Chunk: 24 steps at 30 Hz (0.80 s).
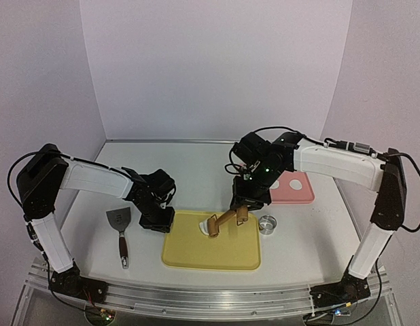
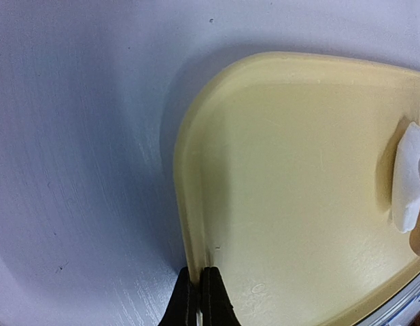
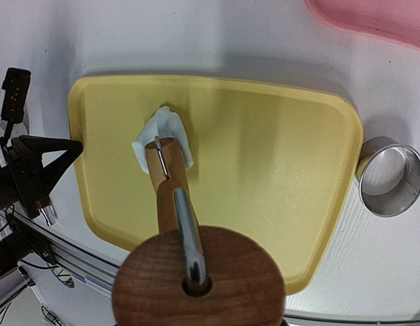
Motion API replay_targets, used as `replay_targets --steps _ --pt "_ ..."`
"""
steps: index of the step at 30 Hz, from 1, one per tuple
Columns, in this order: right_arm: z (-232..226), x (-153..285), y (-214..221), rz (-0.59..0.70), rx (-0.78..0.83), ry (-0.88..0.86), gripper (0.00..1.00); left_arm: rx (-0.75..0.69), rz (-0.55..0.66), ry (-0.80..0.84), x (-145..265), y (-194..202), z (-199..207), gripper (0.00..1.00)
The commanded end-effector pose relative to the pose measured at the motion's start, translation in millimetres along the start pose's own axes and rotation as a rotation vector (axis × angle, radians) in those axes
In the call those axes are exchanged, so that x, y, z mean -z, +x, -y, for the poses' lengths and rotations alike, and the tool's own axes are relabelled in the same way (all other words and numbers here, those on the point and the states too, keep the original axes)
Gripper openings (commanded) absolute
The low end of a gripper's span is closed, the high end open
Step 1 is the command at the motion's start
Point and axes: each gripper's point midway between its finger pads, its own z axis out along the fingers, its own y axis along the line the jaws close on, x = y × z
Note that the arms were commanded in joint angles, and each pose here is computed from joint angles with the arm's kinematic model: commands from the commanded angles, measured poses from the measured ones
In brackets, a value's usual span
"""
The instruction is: Roll out the dumpling wrappers from the dough
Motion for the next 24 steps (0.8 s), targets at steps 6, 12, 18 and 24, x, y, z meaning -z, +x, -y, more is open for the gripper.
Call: replay_targets --steps 6,12,18,24 --pt "-10 -14 -8 0.013 0.024 0.003 0.0 -0.01 -0.075 -0.145 -9 21 -34 0.0" --pt "9 -27 -3 0.009 -0.029 0.08 0.0 -0.015 -0.069 -0.125 -9 23 -32 0.0" --pt "28 -42 7 -0.024 -0.049 0.168 0.0 -0.025 -0.073 -0.117 -10 25 -32 0.0" --pt "43 -52 6 -0.011 -0.035 0.25 0.0 -0.032 -0.073 -0.107 -10 28 -31 0.0"
